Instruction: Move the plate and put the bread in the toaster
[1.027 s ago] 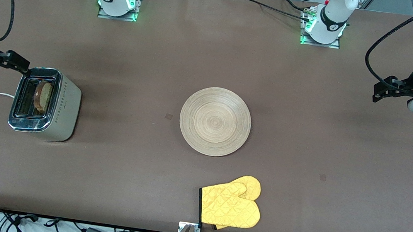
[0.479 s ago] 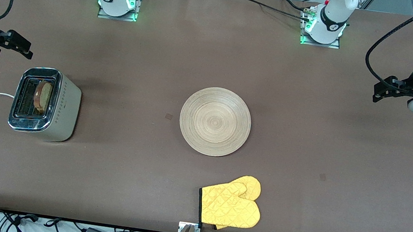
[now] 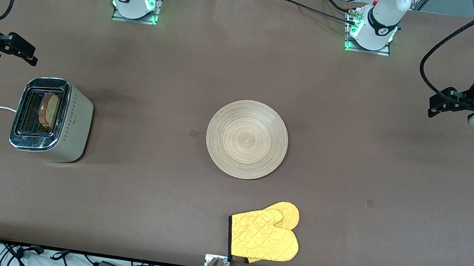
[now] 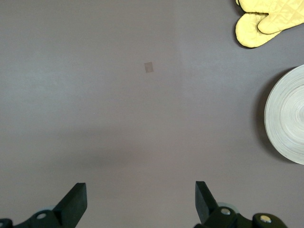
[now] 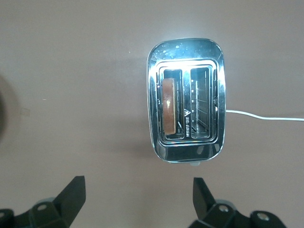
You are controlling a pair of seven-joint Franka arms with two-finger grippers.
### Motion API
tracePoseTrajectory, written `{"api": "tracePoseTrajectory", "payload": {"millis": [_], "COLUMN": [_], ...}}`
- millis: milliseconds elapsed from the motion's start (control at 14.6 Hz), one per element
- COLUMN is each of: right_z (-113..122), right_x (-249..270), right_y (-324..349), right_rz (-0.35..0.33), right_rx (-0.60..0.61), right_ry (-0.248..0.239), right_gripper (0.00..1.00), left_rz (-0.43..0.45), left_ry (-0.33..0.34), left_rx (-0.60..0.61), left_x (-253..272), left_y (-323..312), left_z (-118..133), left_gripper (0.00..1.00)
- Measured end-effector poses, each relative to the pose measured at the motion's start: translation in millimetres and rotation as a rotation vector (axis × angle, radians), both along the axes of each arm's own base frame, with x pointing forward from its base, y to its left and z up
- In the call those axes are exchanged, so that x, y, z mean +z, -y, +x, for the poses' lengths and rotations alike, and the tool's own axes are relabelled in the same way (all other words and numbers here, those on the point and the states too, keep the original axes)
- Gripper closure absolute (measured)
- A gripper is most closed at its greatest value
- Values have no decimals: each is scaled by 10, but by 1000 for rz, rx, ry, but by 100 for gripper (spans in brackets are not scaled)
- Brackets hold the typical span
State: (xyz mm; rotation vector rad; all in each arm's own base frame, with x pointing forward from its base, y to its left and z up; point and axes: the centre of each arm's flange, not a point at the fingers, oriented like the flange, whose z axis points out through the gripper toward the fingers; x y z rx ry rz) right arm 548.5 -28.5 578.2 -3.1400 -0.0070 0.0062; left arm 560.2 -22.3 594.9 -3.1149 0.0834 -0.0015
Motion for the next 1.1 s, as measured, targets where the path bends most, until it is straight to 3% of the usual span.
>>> {"api": "tracePoseTrajectory", "payload": {"millis": [1096], "right_z": [-89], "right_x": [85], "right_y": [-17], "right_rz": [1], "right_rx": [3], "right_ry": [-13], "right_gripper": [0], "left_rz": [1], "left_ry": [-24], "left_rx": [1], "left_x": [-21], "left_y": [-2], "left_z": [-26], "left_gripper": [0]}}
